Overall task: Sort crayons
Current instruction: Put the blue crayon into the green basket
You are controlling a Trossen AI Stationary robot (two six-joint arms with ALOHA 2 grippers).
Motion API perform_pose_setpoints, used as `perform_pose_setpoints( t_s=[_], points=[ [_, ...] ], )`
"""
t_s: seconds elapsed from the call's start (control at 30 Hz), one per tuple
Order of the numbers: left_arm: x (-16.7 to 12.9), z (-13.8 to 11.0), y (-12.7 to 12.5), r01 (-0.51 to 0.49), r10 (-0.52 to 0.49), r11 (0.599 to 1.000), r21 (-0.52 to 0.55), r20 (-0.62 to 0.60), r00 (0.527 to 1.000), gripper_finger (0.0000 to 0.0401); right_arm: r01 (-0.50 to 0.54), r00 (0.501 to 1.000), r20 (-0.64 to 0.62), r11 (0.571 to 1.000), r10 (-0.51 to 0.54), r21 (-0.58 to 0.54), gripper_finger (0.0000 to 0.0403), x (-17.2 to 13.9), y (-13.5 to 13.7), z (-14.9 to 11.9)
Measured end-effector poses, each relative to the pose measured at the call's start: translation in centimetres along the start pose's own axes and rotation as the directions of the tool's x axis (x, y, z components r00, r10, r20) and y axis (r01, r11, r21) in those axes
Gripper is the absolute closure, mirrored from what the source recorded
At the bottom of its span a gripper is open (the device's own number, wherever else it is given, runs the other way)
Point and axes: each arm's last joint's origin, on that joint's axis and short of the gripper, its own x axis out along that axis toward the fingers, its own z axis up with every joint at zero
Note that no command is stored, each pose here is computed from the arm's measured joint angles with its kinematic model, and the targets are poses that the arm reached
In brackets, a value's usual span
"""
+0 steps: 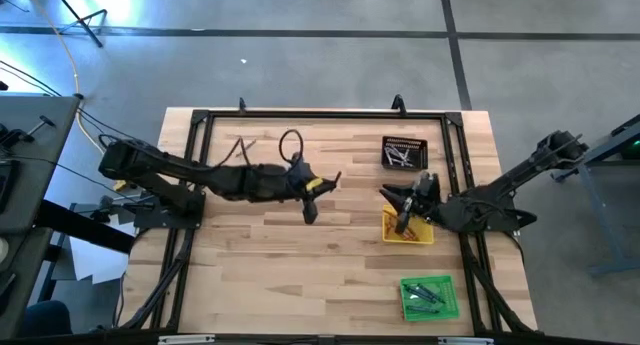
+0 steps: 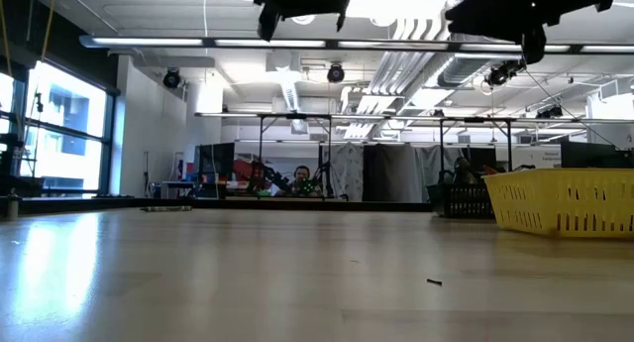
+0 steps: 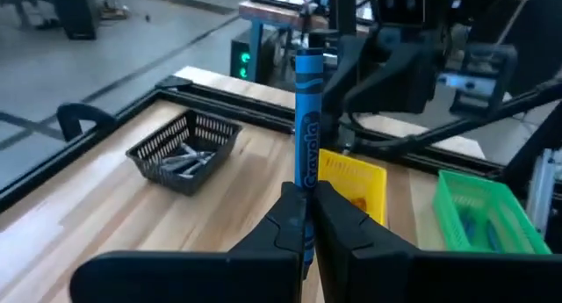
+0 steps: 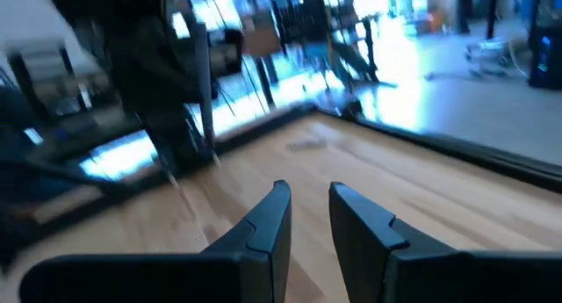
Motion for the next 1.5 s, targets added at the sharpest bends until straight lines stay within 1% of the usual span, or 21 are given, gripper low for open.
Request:
perform_pose_setpoints(
  t_s=[0.1, 0.2, 0.3, 0.43, 0.5, 0.67, 0.8, 1.07, 1.5],
  points=[
    [0.5, -0.6, -1.5, 0.022, -0.022, 1.0, -0.004, 0.043, 0.999, 0.0398, -0.071, 0.994, 0.084, 0.996, 0.067, 0.046, 0.0327, 0.2, -0.1, -0.6],
    [1.2, -1.4, -2.6, 0.053, -0.053, 0.999, -0.005, 0.059, 0.997, 0.0398, -0.179, 0.975, 0.149, 0.98, 0.165, 0.083, 0.0327, 0.4, 0.1, -0.7],
    [1.8, -2.0, -3.5, 0.078, -0.076, 0.997, -0.013, 0.084, 0.994, 0.0398, -0.253, 0.955, 0.173, 0.965, 0.24, 0.062, 0.0327, 0.8, 1.0, -0.6],
    [2.2, -2.2, -4.3, 0.119, -0.114, 0.993, -0.028, 0.14, 0.984, 0.0398, -0.253, 0.954, 0.175, 0.967, 0.244, 0.029, 0.0327, 1.8, 2.7, -0.2],
    [2.3, -2.2, -4.7, 0.137, -0.13, 0.99, -0.032, 0.161, 0.978, 0.0398, -0.248, 0.955, 0.168, 0.969, 0.245, -0.007, 0.0327, 2.3, 3.5, -0.2],
    [2.1, -2.4, -5.1, 0.15, -0.144, 0.988, -0.028, 0.154, 0.977, 0.0398, -0.235, 0.953, 0.173, 0.968, 0.247, -0.088, 0.0327, 3.3, 5.4, 0.5],
    [1.8, -2.6, -5.7, 0.165, -0.16, 0.986, -0.023, 0.151, 0.976, 0.0398, -0.229, 0.951, 0.186, 0.966, 0.248, -0.12, 0.0327, 3.6, 6.3, 1.2],
    [1.6, -2.6, -6.0, 0.174, -0.171, 0.985, -0.005, 0.154, 0.973, 0.0398, -0.227, 0.953, 0.177, 0.965, 0.248, -0.128, 0.0327, 3.8, 7.0, 1.8],
    [1.6, -1.9, -6.1, 0.18, -0.178, 0.984, 0.007, 0.198, 0.964, 0.0398, -0.268, 0.943, 0.173, 0.957, 0.284, -0.111, 0.0327, 3.9, 7.1, 1.8]
  ],
)
